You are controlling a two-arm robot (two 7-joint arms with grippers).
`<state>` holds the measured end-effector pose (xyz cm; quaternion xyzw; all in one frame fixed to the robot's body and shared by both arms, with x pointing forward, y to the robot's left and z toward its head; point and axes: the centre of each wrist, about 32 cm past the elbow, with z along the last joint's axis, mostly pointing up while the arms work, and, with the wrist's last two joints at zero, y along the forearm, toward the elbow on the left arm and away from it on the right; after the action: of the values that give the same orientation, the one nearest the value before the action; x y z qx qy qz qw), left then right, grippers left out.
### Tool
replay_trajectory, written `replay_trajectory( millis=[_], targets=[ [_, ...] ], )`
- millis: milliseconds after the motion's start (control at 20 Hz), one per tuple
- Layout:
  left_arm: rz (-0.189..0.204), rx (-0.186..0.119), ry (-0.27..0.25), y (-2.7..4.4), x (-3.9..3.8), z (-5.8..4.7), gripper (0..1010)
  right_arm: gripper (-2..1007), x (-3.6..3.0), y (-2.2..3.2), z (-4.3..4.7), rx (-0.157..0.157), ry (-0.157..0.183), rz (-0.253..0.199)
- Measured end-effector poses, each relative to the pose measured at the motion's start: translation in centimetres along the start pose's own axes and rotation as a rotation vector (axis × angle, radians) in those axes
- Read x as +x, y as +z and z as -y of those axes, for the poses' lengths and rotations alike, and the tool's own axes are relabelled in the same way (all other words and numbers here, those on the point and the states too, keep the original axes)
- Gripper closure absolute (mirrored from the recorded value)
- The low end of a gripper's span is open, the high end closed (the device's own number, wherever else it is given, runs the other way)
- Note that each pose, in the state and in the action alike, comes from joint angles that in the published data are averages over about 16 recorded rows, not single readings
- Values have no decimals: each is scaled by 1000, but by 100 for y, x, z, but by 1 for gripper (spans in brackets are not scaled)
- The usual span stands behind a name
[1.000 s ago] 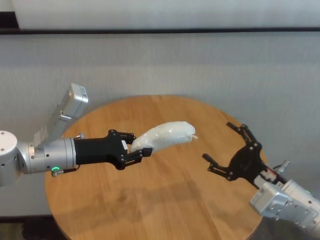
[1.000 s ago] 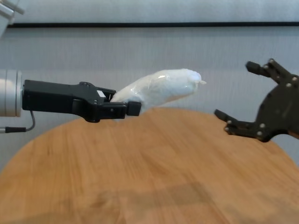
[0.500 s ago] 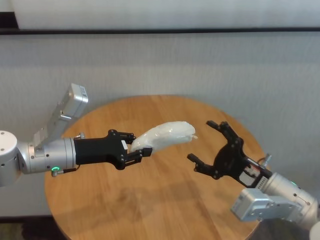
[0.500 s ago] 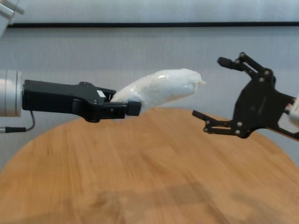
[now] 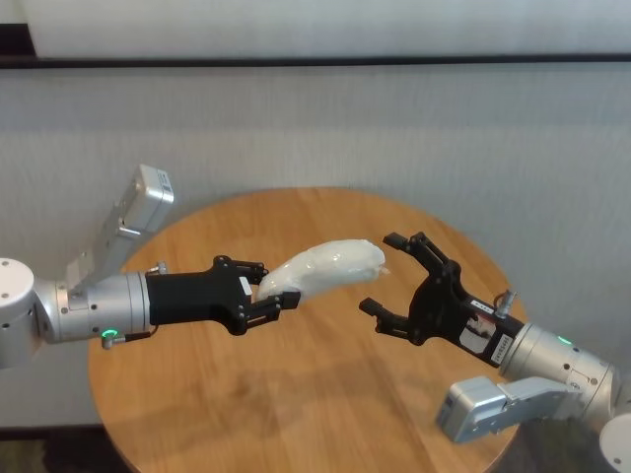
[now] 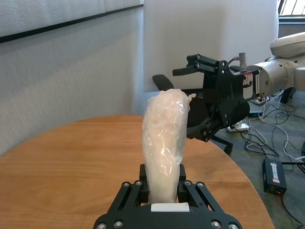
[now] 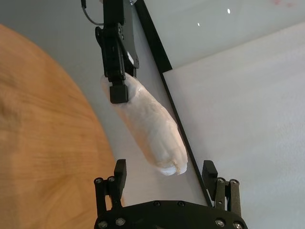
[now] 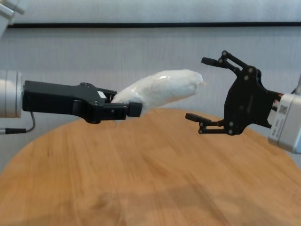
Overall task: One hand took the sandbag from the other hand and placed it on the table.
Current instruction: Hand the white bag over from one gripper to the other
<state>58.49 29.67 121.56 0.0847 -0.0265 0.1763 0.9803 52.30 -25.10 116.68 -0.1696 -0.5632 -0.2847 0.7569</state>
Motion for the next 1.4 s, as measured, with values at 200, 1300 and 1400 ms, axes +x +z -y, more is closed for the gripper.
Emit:
replay_trajectory(
  millis=[200, 1300, 1400],
  targets=[
    [0, 0, 0, 0, 0, 0, 667, 4, 60, -21, -50, 6, 21, 48],
    [0, 0, 0, 0, 0, 0, 667, 4, 188, -12, -218, 14, 82, 144],
    [0, 0, 0, 0, 0, 0, 667, 4, 188, -12, -227, 14, 85, 147]
  ],
)
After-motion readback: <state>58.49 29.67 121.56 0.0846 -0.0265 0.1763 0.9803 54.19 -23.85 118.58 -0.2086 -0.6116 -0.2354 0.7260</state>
